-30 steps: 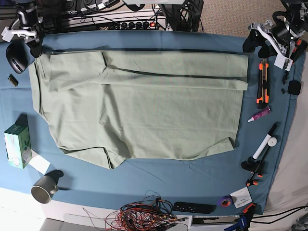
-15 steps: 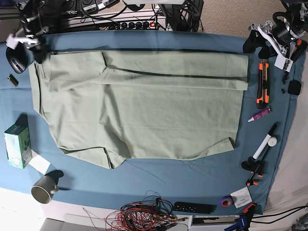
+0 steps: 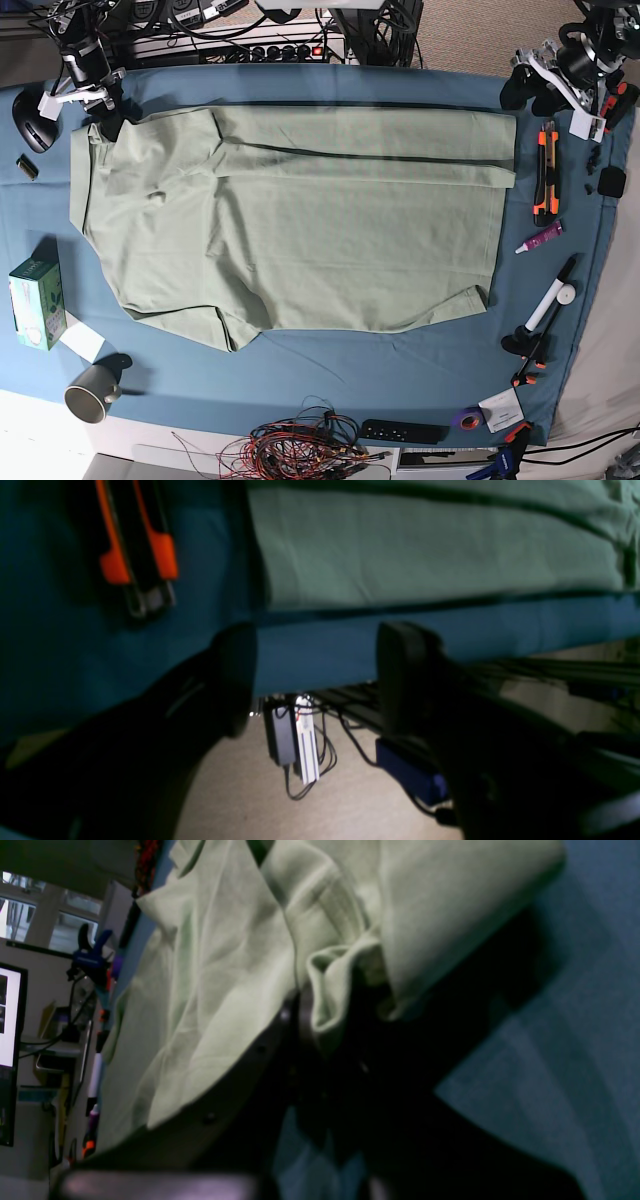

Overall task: Fold the T-shirt properly
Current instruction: 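Open both grippers and reposition them on the folded collar edge, then regrasp the folded edge with both grippers and pull the shirt toward the robot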

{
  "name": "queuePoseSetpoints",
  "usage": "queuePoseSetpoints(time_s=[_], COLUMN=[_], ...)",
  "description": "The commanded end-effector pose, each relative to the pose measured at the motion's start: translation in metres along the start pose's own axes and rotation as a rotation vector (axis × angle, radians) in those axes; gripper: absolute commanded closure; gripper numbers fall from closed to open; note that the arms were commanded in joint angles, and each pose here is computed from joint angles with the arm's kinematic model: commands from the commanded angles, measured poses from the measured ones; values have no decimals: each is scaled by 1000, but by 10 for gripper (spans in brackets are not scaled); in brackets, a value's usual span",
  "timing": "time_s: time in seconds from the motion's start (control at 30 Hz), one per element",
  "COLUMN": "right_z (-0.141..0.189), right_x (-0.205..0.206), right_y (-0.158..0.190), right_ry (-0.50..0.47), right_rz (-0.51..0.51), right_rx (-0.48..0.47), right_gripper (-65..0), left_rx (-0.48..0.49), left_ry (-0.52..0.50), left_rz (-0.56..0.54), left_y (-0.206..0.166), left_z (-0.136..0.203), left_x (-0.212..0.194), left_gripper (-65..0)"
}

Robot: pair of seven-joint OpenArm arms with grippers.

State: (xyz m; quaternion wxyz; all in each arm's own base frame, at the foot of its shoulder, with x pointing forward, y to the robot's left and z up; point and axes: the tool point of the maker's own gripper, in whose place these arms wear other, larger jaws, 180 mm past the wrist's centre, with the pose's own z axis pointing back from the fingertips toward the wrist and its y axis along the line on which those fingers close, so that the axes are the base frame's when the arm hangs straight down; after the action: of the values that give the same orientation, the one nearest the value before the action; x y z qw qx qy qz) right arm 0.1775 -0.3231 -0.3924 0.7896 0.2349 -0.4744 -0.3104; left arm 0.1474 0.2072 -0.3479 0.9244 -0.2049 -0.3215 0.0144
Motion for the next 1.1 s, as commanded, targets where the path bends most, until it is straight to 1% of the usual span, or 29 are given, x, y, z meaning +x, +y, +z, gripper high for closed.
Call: queuePoseSetpoints(time_s=[0.0,0.07,0.13,0.23,0.37,0.5,0.63,0.87,0.93,1.07], right_z=[1,1,1,1,1,1,1,1,1,1], right_x=[5,5,5,6,6,6,6,6,6,6], right_y=[1,1,1,1,1,1,1,1,1,1], right_ry=[2,2,2,2,2,3,3,2,2,2], right_rz=[24,24,24,26,26,27,27,27,27,27], right_rx=[2,2,2,2,2,2,2,2,2,2], right_gripper=[0,0,0,0,0,0,0,0,0,0], left_rx=[16,41,41,34,9,18,40,126,122,78], left_ry=[-23,-22,-27,-25,3,11,1,-18,-12,-4], left_rz=[-6,-9,-22,-11,52,120,127,155,158,162], left_y=[2,5,3,-3,-4,10,19,47,46,34], left_z=[2,-2,-7,-18,-41,-56,-53,-34,-33,-39], left_x=[7,9,12,11,-2,-6,-3,1,-2,-5], left_gripper=[-382,-382,-382,-382,-382,-382,-382,-382,-382,-382])
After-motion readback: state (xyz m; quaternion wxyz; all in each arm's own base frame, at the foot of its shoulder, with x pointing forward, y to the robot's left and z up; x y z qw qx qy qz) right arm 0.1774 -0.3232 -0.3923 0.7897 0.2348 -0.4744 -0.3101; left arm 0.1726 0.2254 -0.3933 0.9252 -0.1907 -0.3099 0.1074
